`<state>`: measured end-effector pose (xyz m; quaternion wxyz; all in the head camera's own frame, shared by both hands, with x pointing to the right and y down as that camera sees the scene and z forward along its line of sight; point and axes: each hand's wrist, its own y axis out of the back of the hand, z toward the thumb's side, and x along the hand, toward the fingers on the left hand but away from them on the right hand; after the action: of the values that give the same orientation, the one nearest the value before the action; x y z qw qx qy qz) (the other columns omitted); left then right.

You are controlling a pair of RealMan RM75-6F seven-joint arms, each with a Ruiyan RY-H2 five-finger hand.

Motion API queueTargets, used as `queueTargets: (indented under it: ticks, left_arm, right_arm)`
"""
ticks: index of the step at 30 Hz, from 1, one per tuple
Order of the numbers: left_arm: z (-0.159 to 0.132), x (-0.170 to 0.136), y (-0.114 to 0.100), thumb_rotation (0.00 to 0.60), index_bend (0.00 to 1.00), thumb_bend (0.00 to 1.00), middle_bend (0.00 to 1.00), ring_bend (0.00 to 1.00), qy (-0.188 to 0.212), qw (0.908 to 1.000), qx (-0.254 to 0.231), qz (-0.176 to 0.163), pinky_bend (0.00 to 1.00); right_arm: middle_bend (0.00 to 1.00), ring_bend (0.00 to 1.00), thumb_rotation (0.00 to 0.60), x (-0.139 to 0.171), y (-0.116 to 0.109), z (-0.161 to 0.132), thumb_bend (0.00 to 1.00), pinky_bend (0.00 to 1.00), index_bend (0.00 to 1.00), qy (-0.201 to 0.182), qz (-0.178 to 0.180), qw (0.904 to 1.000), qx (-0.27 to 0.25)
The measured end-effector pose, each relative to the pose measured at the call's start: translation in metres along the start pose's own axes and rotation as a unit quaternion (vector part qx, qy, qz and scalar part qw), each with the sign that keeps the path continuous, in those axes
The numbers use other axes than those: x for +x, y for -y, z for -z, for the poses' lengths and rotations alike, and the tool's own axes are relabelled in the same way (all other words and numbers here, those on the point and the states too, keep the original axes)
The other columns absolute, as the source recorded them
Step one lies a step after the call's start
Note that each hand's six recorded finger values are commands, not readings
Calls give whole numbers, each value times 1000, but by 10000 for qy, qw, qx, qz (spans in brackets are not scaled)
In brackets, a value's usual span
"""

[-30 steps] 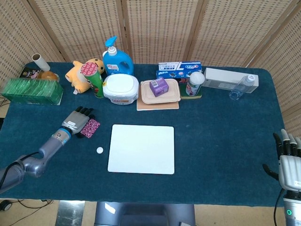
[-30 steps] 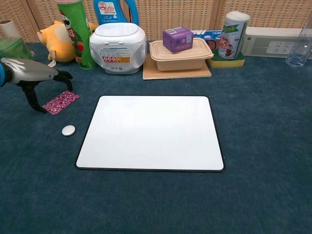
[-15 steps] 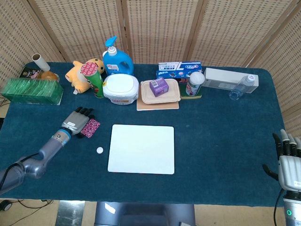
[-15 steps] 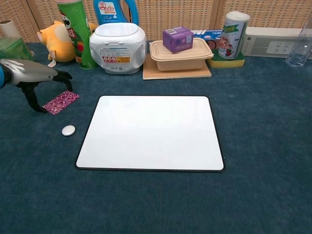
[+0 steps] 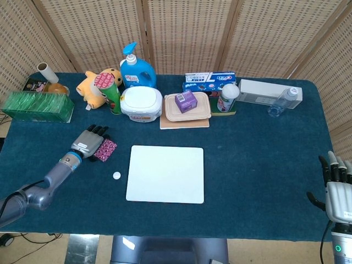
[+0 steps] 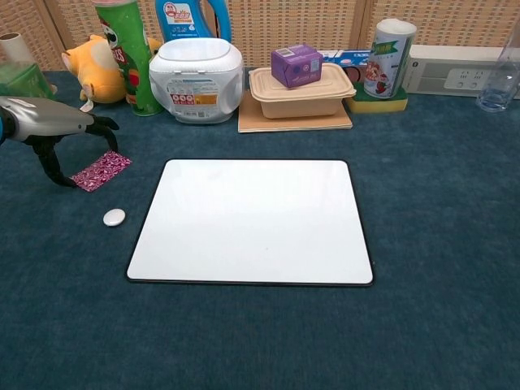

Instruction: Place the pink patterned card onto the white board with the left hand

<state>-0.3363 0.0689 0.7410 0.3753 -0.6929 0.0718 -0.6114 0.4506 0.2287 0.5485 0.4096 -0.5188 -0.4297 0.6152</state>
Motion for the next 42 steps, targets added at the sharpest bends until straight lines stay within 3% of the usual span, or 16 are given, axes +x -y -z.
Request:
queueTargets:
  ticks: [26,35,42]
  left_arm:
    - [-27,-11,-46,600,484,204,0,0,336,9984,-191,-416,0]
    - [-70,-17,-68,600,485,202,0,0,785,9952,-176,-562,0]
    - [-125,-21,-92,600,484,201,0,0,1301,9890,-45,-699,0]
  right_arm:
    - [0,0,600,0,-1,0,209,0,29,-9,-14,10000,-22]
    - [0,0,600,1,-1,1,209,0,29,3,-14,10000,-28]
    - [0,0,600,-1,-1,3,208,0,29,26,-28,10000,-50]
